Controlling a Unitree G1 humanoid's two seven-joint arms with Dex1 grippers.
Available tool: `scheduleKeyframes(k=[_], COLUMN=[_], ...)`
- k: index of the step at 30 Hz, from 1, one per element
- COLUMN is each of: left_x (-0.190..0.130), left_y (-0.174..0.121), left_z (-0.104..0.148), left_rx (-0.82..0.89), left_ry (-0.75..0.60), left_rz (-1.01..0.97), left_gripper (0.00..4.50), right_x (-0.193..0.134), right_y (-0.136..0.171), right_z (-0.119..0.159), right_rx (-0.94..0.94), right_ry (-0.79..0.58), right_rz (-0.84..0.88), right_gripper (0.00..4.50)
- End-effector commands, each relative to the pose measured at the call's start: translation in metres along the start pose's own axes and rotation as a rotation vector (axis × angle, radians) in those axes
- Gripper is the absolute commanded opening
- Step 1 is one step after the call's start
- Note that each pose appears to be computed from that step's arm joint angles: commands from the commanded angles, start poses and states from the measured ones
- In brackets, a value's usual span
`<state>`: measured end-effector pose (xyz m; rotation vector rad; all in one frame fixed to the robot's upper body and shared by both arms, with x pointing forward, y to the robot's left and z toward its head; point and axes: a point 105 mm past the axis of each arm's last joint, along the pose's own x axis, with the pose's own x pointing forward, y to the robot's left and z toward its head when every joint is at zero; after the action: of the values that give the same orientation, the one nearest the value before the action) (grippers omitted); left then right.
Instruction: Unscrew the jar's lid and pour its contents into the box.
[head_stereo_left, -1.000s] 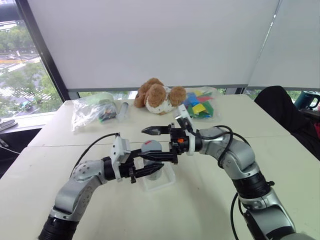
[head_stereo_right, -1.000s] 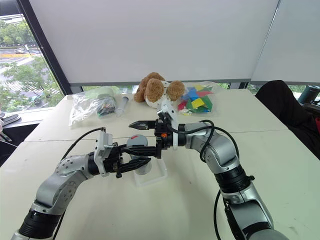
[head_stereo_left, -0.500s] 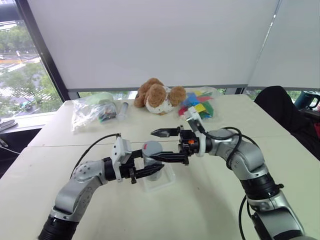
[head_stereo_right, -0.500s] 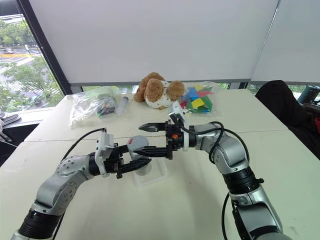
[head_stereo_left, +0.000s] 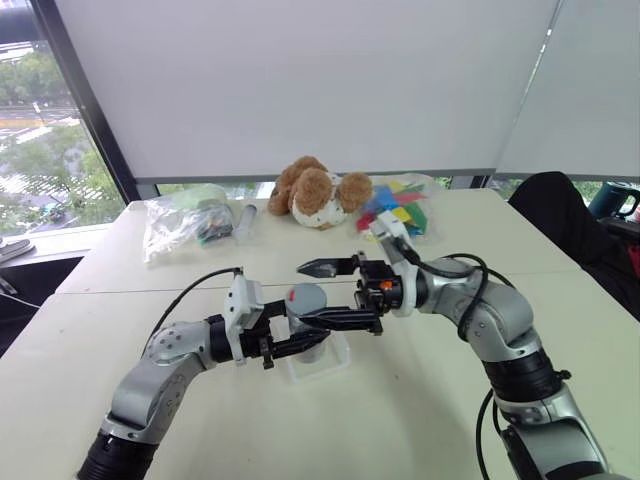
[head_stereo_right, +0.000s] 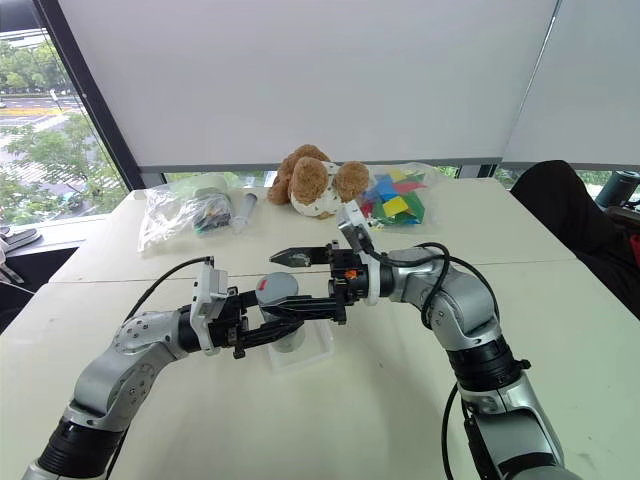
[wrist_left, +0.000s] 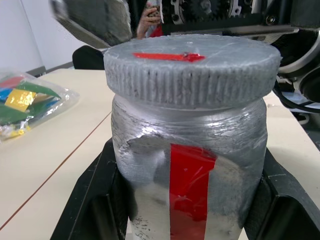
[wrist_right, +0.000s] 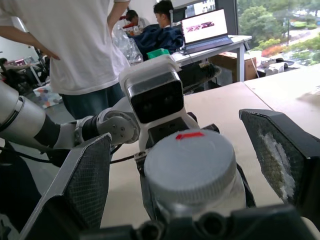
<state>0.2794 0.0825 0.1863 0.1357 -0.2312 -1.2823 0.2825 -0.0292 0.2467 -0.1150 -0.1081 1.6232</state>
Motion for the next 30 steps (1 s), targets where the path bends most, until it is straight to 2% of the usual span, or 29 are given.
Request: scheduleKeyframes(k=[1, 3, 4, 6, 8, 9, 13, 18, 21, 23, 27, 30], left_x=[0.001, 0.002, 0.002, 0.002, 0.002, 0.002, 0.001, -0.001, -0.004, -0.007, -0.019, -0.027], left_y=[-0.003, -0.003, -0.003, -0.003, -0.003, -0.003, -0.005, -0.003, -0.001, 0.0, 0.01, 0.015], left_z=[0.01, 0.01, 0.01, 0.01, 0.01, 0.01, 0.009, 0.01, 0.012, 0.013, 0.014, 0.015], left_rx=[0.045, 0.044, 0.044, 0.044, 0.044, 0.043, 0.041, 0.039, 0.034, 0.036, 0.039, 0.032], left_ry=[-0.022, -0.022, -0.023, -0.024, -0.025, -0.025, -0.023, -0.024, -0.029, -0.029, -0.022, -0.016], left_rz=[-0.013, -0.014, -0.014, -0.013, -0.011, -0.01, -0.009, -0.005, 0.007, 0.016, 0.069, 0.093], left_gripper=[2.11, 2.11, 2.11, 2.11, 2.11, 2.11, 2.11, 2.11, 2.11, 2.11, 2.11, 2.11], right_x=[0.009, 0.01, 0.01, 0.011, 0.011, 0.011, 0.01, -0.005, -0.022, -0.038, -0.101, -0.139], right_y=[0.001, 0.0, 0.0, 0.0, 0.001, 0.002, 0.006, 0.01, 0.004, -0.001, -0.029, -0.037], right_z=[0.008, 0.007, 0.007, 0.008, 0.009, 0.009, 0.016, 0.043, 0.056, 0.055, 0.014, -0.011], right_rx=[-0.074, -0.079, -0.077, -0.075, -0.071, -0.067, -0.016, 0.2, 0.295, 0.29, 0.0, -0.114], right_ry=[0.004, 0.007, 0.004, -0.005, -0.012, -0.016, -0.081, -0.291, -0.42, -0.436, -0.274, -0.17], right_rz=[0.012, 0.012, 0.013, 0.017, 0.026, 0.033, 0.057, 0.086, 0.029, -0.068, -0.529, -0.699], right_gripper=[4.47, 4.47, 4.24, 3.58, 2.57, 2.29, 2.3, 2.3, 2.3, 2.3, 2.3, 2.3])
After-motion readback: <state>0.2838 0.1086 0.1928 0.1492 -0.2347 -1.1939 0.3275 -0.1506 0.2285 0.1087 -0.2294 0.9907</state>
